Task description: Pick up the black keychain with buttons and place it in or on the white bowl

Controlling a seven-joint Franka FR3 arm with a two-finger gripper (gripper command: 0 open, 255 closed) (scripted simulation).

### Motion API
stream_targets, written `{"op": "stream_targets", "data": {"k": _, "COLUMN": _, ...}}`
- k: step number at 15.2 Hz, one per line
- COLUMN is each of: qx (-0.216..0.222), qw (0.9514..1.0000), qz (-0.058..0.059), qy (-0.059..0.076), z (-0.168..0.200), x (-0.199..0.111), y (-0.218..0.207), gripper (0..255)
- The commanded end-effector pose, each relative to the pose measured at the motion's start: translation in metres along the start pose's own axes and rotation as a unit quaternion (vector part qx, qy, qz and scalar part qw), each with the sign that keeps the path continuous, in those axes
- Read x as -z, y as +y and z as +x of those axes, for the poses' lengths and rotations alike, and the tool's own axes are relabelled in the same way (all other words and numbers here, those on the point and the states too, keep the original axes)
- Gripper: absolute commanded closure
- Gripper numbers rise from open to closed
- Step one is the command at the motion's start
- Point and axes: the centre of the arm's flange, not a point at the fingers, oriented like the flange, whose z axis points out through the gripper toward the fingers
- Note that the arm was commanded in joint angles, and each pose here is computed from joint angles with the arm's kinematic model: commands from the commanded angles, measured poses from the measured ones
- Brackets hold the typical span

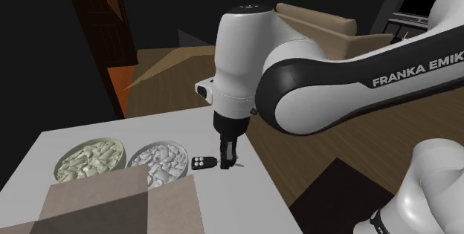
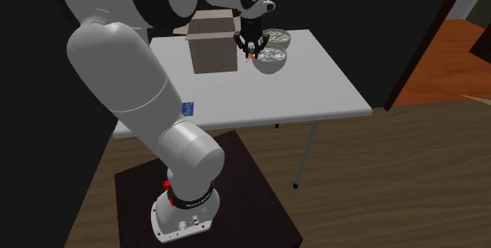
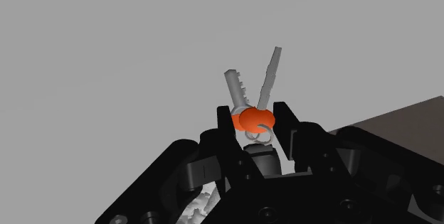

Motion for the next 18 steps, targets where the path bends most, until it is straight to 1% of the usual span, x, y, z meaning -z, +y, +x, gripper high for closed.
{"op": "stream_targets", "data": {"k": 1, "qx": 0.0, "qw": 1.0, "qz": 0.0, "qy": 0.0, "z": 0.024, "x": 0.0, "y": 0.009, "gripper": 255}}
{"op": "stream_targets", "data": {"k": 14, "qx": 0.0, "qw": 1.0, "qz": 0.0, "qy": 0.0, "z": 0.187, "x": -0.005, "y": 0.065, "gripper": 255}}
{"op": "stream_targets", "data": {"k": 18, "qx": 0.0, "qw": 1.0, "qz": 0.0, "qy": 0.0, "z": 0.185, "x": -0.027, "y": 0.065, "gripper": 255}}
